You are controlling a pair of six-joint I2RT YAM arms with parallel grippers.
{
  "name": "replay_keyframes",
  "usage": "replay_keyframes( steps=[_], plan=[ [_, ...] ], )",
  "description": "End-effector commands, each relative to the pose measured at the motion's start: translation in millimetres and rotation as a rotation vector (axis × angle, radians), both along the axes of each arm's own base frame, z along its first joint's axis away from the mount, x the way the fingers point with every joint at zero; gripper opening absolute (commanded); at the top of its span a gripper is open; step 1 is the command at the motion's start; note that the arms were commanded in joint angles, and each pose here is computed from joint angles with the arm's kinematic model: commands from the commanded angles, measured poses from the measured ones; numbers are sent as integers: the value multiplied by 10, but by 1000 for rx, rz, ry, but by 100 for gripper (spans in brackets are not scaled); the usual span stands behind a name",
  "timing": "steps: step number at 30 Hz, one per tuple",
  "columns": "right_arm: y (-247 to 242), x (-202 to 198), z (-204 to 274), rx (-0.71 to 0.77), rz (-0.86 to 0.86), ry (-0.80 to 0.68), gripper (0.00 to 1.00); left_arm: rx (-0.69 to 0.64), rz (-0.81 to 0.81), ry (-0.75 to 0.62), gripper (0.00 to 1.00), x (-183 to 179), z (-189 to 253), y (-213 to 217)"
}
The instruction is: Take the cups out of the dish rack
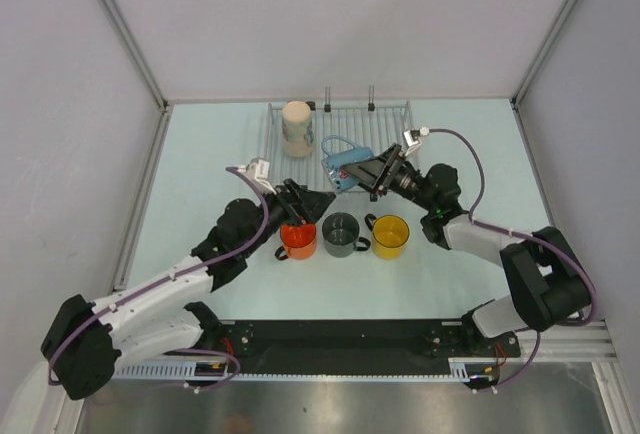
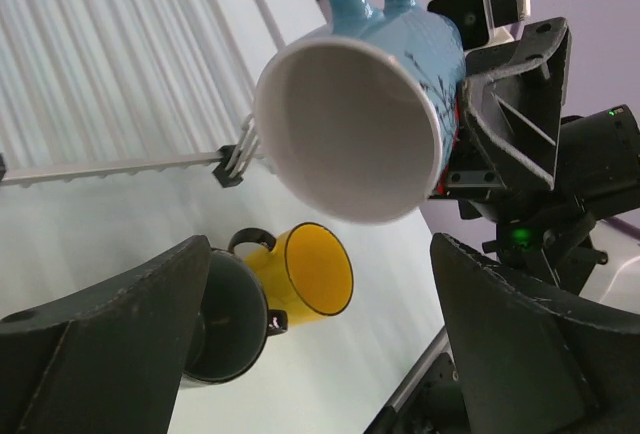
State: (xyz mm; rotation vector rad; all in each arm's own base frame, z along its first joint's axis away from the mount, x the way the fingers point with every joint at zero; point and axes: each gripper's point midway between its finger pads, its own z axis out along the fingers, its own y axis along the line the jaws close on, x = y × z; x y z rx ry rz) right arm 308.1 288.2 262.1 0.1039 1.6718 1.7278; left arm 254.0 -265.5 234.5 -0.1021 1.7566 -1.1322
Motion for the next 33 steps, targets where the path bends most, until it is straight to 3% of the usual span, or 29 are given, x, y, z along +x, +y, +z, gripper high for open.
replay_keyframes(
  steps=[1,8,18,33],
  plan=[
    [31,-278,444,41,19,-170,0,-6,-11,-172,96,-83,267,-25],
    [167,-464,406,22,45,-170,0,-43,-16,-229,94,-198,338,-3],
    [122,-418,438,38,23,-159,0,-58,11,-280,90,-286,533,151],
    [325,-463,486,90,74,-153,0,-78,-108,-250,75,-395,413,-177]
  ],
)
